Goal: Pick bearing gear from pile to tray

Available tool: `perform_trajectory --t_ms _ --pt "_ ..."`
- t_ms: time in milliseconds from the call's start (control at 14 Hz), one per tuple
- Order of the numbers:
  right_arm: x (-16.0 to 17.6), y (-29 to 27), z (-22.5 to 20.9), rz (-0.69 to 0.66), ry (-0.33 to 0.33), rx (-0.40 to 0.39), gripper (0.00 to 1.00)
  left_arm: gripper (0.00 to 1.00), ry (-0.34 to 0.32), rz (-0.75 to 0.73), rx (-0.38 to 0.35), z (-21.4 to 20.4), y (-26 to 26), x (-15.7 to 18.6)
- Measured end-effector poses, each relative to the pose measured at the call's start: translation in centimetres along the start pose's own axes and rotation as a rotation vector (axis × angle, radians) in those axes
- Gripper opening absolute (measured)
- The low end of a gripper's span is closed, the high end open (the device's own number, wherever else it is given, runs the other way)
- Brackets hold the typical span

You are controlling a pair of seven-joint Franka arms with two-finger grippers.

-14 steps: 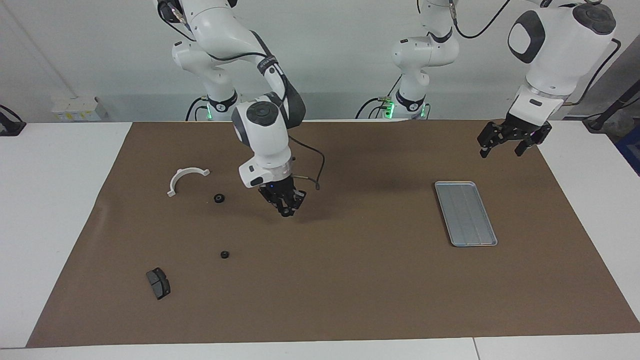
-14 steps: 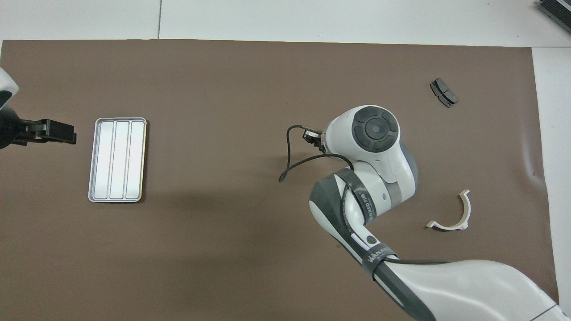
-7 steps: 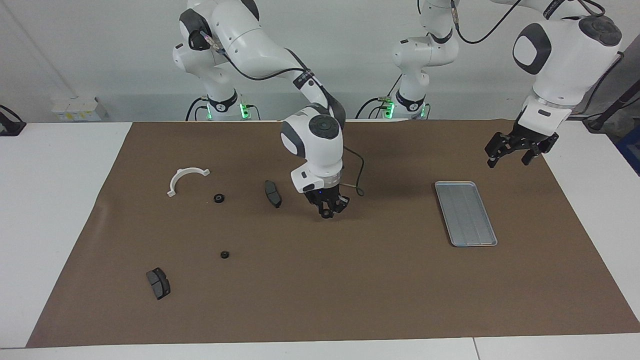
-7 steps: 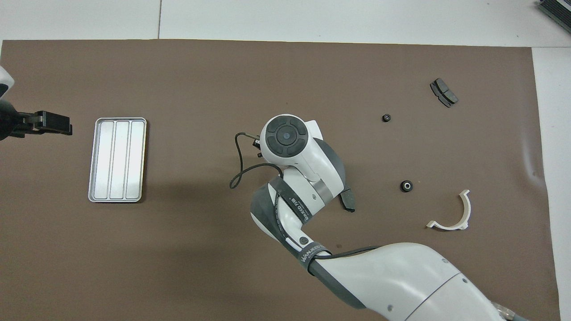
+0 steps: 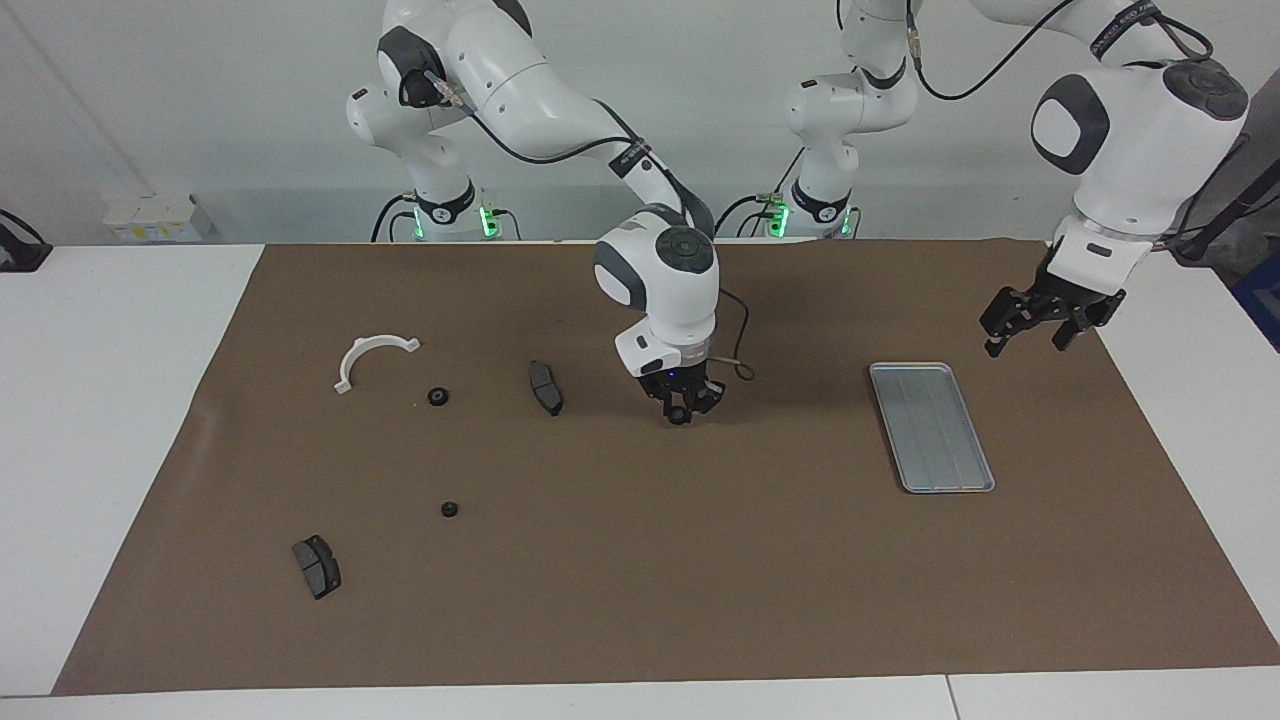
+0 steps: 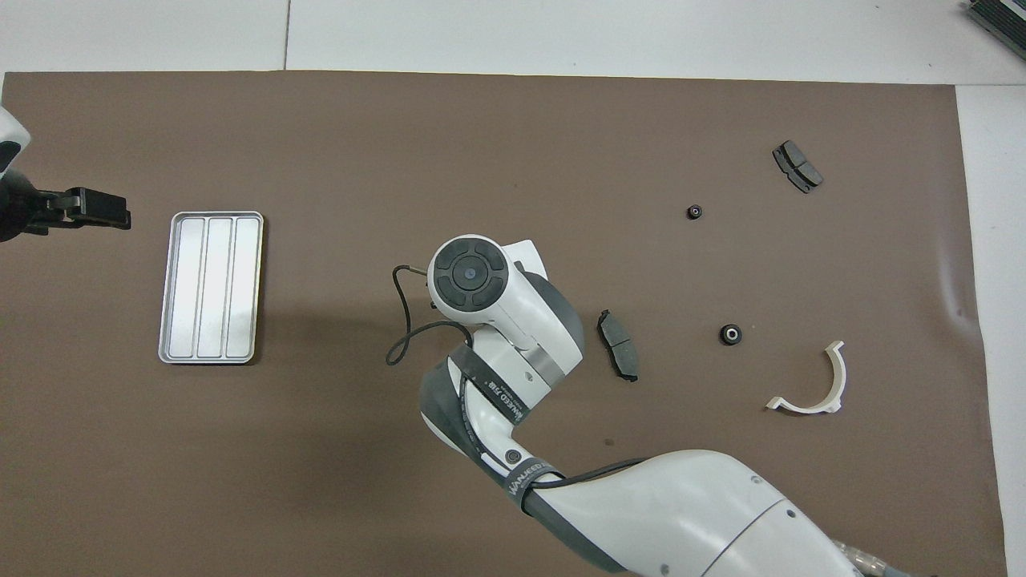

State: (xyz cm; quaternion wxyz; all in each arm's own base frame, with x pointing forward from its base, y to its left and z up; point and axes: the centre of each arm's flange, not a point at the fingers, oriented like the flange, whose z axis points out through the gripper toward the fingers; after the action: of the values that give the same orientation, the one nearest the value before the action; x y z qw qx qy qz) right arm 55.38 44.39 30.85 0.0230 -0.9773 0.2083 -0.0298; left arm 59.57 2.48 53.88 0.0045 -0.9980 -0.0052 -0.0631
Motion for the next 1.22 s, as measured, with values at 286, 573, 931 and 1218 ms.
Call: perform_trajectory --t_ms 286,573,931,1218 --pt "-0.7 0.5 1.3 -0.006 -0.012 -0.022 0.40 1.00 0.008 -0.008 0.001 0.3 -0.5 0.2" --pt "-0.3 0.3 0.4 -0.003 0.001 -0.008 0.84 1.00 0.009 -0.006 0.001 0.3 -0.4 0.2" --pt "5.4 3.5 -4.1 0.026 0.050 0.029 1.00 1.00 -0.020 0.017 -0.008 2.2 2.4 0.7" --pt "9.9 11.5 -6.6 -0.052 0.058 -0.006 1.00 1.00 -0.033 -0.016 -0.022 4.3 10.0 0.8"
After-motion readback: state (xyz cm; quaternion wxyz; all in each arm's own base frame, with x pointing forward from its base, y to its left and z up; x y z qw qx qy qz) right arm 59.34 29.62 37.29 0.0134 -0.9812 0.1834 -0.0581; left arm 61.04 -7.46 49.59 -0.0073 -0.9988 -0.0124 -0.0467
